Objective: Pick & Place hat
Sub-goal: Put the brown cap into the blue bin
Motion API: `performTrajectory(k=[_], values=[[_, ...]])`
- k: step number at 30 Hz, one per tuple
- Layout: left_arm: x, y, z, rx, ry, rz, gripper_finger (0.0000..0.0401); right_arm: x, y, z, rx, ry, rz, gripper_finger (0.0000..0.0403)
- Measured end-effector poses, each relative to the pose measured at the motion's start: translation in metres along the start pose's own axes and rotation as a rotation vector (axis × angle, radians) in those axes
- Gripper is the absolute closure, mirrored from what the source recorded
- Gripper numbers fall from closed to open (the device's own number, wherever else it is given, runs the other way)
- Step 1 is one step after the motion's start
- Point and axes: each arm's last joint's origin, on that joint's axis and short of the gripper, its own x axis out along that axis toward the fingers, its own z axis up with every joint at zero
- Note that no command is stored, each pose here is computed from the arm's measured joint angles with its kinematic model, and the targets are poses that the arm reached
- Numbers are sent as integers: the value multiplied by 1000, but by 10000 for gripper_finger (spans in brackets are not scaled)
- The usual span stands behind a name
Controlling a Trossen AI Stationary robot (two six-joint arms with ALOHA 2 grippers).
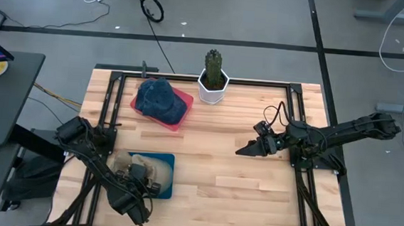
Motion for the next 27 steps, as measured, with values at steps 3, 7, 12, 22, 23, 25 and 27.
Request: performTrajectory(k=[3, 7, 12, 22, 23, 25, 27], values=[[-1, -1, 0, -2, -7, -8, 374, 0, 0, 0, 0, -5, -2, 120], [-9, -6, 3, 8, -36, -23, 353, 0, 0, 0, 3, -5, -2, 120], [-25, -13, 8, 30, -67, -53, 309, 0, 0, 0, 3, -5, -2, 120], [-58, -8, 27, 115, -53, -90, 140, 0, 0, 0, -12, -5, -1, 120], [-62, -6, 31, 114, -53, -90, 124, 0, 0, 0, -12, -5, -1, 120], [-69, -2, 38, 110, -47, -98, 98, 0, 0, 0, -12, -5, -1, 120], [-78, 2, 46, 102, -39, -112, 77, 0, 0, 0, -16, -4, 0, 120]])
